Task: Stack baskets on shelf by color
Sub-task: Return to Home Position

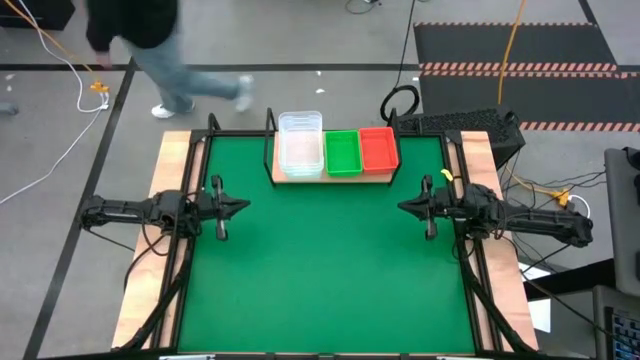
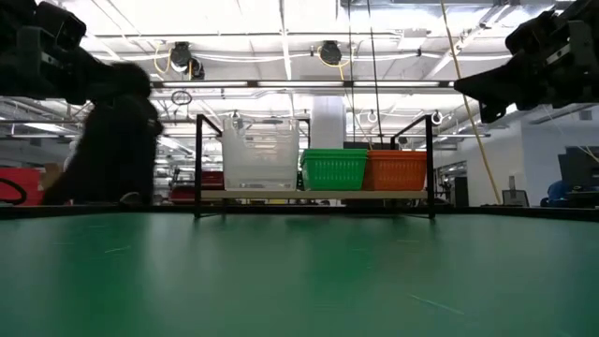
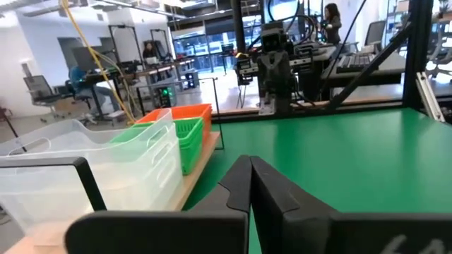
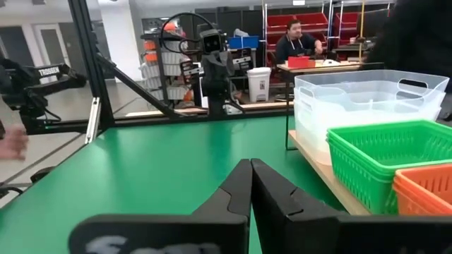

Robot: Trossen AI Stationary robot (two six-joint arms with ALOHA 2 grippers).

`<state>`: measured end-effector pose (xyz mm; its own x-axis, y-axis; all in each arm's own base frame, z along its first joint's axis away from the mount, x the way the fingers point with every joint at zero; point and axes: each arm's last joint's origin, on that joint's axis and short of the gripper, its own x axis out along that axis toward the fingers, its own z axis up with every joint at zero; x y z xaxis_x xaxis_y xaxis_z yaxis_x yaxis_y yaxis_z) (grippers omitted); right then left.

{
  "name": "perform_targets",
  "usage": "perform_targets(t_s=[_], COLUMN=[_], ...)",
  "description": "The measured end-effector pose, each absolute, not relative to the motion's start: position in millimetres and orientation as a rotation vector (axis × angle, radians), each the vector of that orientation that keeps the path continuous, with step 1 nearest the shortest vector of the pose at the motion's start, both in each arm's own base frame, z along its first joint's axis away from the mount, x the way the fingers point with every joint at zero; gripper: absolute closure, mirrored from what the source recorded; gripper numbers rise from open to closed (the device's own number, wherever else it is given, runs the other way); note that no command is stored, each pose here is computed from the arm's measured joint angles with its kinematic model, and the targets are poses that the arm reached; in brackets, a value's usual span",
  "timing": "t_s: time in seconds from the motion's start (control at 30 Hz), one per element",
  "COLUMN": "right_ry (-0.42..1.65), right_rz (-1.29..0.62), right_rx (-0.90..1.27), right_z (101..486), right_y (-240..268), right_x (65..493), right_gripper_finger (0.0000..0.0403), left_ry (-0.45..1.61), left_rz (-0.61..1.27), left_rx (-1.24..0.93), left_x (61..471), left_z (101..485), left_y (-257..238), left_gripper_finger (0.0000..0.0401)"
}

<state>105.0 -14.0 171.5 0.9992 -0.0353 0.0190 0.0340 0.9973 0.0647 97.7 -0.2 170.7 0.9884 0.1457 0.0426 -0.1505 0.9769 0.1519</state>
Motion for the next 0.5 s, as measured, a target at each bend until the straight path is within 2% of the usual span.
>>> perform_targets(t_s=[0.33, 0.5], right_ry=[-0.020, -0.020], right_rz=[-0.036, -0.036], right_rx=[0.064, 0.064], right_z=[171.5, 171.5], right_y=[-14.0, -14.0], right_x=[105.0, 105.1], right_gripper_finger=[0.0403, 0.0403], left_ry=[-0.037, -0.040], left_rz=[0.151, 0.152], left_rx=[0.146, 0.146], left_x=[97.7, 97.7], left_z=[171.0, 171.3], left_y=[-0.2, -0.1], left_gripper_finger=[0.0367, 0.0366])
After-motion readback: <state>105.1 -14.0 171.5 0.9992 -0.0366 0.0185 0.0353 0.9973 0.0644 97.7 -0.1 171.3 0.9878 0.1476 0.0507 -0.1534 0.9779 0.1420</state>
